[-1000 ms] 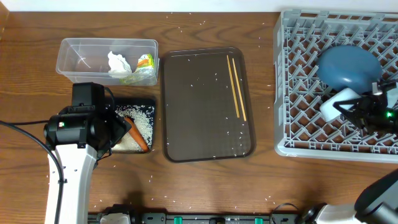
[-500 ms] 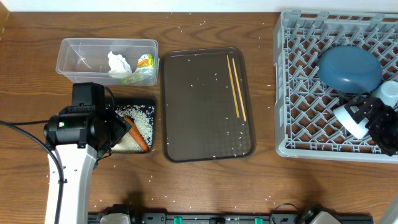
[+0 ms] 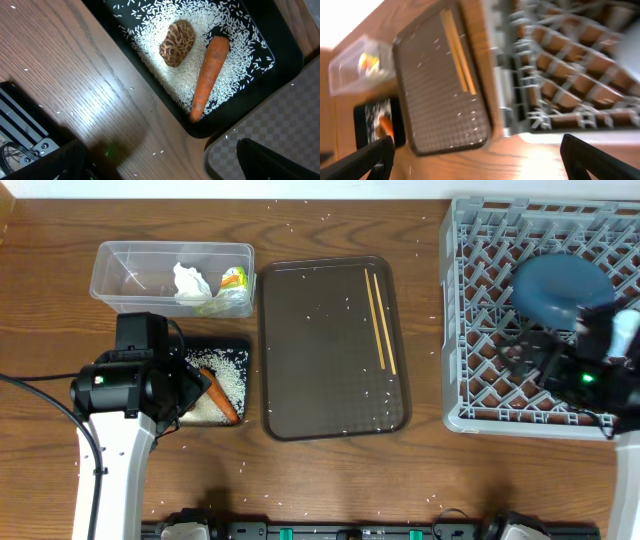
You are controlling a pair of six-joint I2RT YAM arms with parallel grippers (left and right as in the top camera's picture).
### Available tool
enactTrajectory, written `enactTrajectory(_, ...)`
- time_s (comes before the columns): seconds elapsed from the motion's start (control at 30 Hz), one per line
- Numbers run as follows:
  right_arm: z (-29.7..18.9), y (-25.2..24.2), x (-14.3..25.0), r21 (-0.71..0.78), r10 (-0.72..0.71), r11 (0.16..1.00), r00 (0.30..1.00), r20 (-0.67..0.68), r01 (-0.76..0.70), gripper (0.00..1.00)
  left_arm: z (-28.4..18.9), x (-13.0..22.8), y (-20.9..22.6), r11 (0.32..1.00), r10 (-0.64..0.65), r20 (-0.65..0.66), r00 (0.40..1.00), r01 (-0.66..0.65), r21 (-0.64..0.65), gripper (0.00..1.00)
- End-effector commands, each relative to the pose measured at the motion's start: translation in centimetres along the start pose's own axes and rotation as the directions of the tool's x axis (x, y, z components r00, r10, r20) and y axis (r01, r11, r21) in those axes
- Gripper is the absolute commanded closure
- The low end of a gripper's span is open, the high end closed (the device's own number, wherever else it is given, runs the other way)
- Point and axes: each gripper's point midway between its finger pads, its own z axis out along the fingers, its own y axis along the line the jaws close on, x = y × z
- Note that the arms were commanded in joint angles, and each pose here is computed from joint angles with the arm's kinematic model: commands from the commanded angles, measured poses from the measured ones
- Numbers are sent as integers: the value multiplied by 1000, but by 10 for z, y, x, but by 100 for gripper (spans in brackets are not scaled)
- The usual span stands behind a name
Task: Sort waste into correct bins and load items into the dishwasher rack
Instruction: 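Open the right gripper and move it back to the brown tray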
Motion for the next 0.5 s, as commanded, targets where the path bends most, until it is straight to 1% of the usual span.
enactTrajectory(0.0,11,28,8,-18,-61,998,998,-21,61,1,0,-2,4,1000,14,10,1000,-14,-18,2)
enactTrajectory(0.17,39,44,14,107,-111,988,993,-33,114,1,0,-2,4,1000,14,10,1000,-14,-18,2)
enactTrajectory(0.3,76,72,24,133,-194,971,979,-65,201,1,0,-2,4,1000,14,10,1000,-14,-18,2)
enactTrajectory(0.33,92,81,28,143,-217,964,973,-77,226,1,0,-2,3,1000,15,10,1000,-15,-18,2)
enactTrajectory(0.47,136,99,41,123,-272,949,953,-136,289,1,0,-2,4,1000,14,10,1000,-14,-18,2)
